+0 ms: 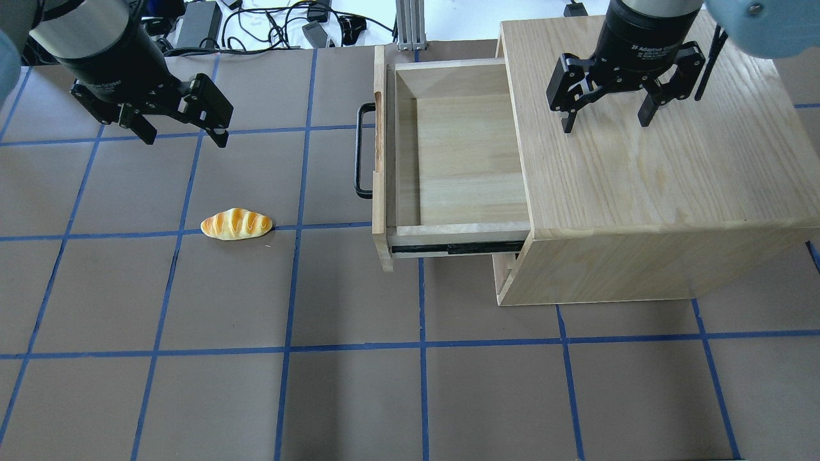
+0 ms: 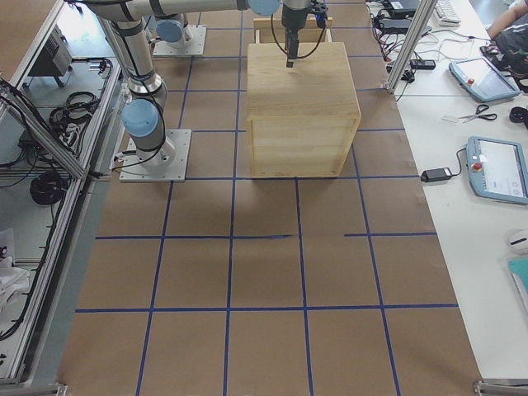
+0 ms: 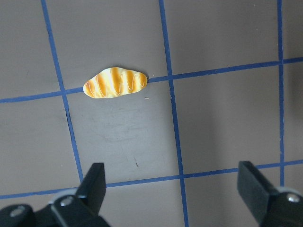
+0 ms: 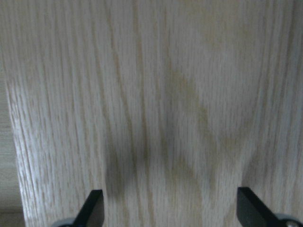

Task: Open upper drawer

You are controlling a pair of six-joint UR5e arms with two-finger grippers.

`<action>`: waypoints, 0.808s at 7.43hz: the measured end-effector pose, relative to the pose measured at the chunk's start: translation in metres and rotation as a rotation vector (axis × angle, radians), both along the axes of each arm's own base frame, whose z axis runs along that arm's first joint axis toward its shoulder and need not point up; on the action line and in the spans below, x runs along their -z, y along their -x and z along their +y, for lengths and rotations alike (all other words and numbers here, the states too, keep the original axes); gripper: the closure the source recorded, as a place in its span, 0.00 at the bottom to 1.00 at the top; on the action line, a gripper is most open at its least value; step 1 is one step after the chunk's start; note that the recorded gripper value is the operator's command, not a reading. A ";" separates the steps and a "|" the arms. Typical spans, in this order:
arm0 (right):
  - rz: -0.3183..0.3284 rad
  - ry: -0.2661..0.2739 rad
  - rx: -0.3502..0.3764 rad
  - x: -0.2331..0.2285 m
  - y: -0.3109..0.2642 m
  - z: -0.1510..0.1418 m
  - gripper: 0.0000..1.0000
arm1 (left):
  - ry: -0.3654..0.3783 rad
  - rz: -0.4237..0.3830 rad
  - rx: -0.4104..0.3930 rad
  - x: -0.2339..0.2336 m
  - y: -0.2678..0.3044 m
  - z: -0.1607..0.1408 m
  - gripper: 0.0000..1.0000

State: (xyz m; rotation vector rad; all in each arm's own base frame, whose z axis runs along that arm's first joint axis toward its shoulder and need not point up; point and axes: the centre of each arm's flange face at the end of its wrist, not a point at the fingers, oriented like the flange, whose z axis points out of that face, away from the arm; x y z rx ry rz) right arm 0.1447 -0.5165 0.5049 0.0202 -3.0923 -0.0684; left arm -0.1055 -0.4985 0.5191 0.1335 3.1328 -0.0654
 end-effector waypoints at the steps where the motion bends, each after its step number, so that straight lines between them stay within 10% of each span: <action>1: 0.000 0.000 0.000 0.000 0.000 0.000 0.00 | -0.003 0.001 -0.018 -0.003 0.000 -0.002 0.00; 6: 0.000 -0.001 0.000 0.000 0.000 0.000 0.00 | -0.009 0.007 -0.065 -0.004 0.001 0.000 0.00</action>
